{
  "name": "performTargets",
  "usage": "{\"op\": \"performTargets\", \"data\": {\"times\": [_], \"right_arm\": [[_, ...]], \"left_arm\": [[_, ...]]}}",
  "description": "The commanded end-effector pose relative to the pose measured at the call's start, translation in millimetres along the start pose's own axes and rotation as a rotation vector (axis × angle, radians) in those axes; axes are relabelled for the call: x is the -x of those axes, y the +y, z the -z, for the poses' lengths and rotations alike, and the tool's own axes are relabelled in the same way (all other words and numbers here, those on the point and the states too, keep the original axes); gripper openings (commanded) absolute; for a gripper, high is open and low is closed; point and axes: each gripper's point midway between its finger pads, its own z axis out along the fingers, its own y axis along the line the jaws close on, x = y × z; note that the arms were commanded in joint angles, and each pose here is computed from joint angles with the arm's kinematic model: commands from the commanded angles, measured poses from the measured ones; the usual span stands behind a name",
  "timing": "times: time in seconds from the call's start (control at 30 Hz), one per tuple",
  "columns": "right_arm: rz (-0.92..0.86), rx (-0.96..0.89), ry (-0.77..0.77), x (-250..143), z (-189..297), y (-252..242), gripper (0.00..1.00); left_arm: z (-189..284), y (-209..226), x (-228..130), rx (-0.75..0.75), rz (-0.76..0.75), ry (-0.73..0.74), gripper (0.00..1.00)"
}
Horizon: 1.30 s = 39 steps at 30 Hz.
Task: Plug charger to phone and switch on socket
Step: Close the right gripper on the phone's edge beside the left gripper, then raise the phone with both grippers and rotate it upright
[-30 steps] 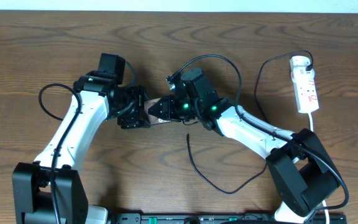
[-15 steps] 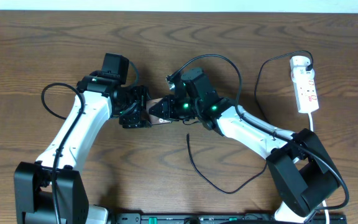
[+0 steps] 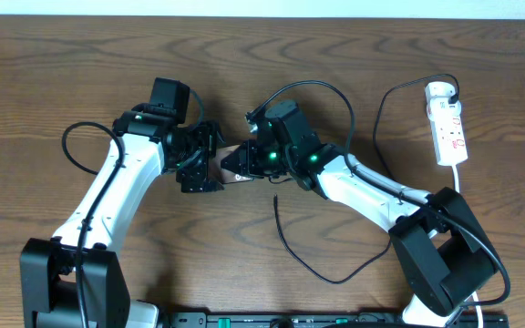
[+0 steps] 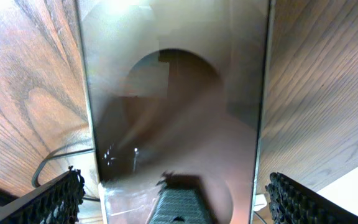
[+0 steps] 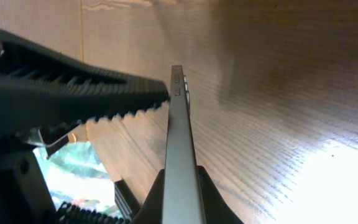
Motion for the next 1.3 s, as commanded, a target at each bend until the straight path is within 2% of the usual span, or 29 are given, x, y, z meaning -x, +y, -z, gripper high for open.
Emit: {"op": "performTargets", "data": {"times": [0.0, 0.3, 0.47, 0.5, 0.53, 0.67, 1.0, 1.27], "right_arm": [[0.014, 0.010, -0.016, 8.1, 4.0, 0.6, 0.01], [-0.010, -0.012, -0.083, 34.9, 21.6, -18.2, 0.01], [-0.088, -0.057, -0.189, 69.5, 47.7, -46.6, 0.01], [-0.151, -0.057, -0.219, 79.5, 57.1, -54.6, 0.01], [-0.202, -0.054, -0.239, 85.9, 63.6, -59.8, 0.01], [-0.315, -0.019, -0.294, 104.1, 79.7, -66.2, 0.01], [-0.501, 0.228, -0.438, 152.4, 107.7, -28.6, 0.01], [-0.687, 0.350, -0.425, 160.1, 114.1, -11.7, 0.01]], "left_arm": [[9.0, -6.0, -9.9, -0.028, -0.023, 0.021, 0.93], [9.3, -8.3, -11.1, -0.037, -0.044, 0.027, 0.93], [15.7, -47.6, -31.2, -0.207, -0.345, 0.096, 0.93], [20.6, -64.7, -37.6, -0.287, -0.473, 0.094, 0.93], [23.4, -73.2, -40.4, -0.328, -0.538, 0.087, 0.93], [33.6, -98.4, -46.4, -0.449, -0.723, 0.035, 0.93], [57.4, -139.0, -54.6, -0.644, -0.909, -0.081, 0.93], [82.8, -166.2, -68.9, -0.814, -1.007, -0.138, 0.93]]}}
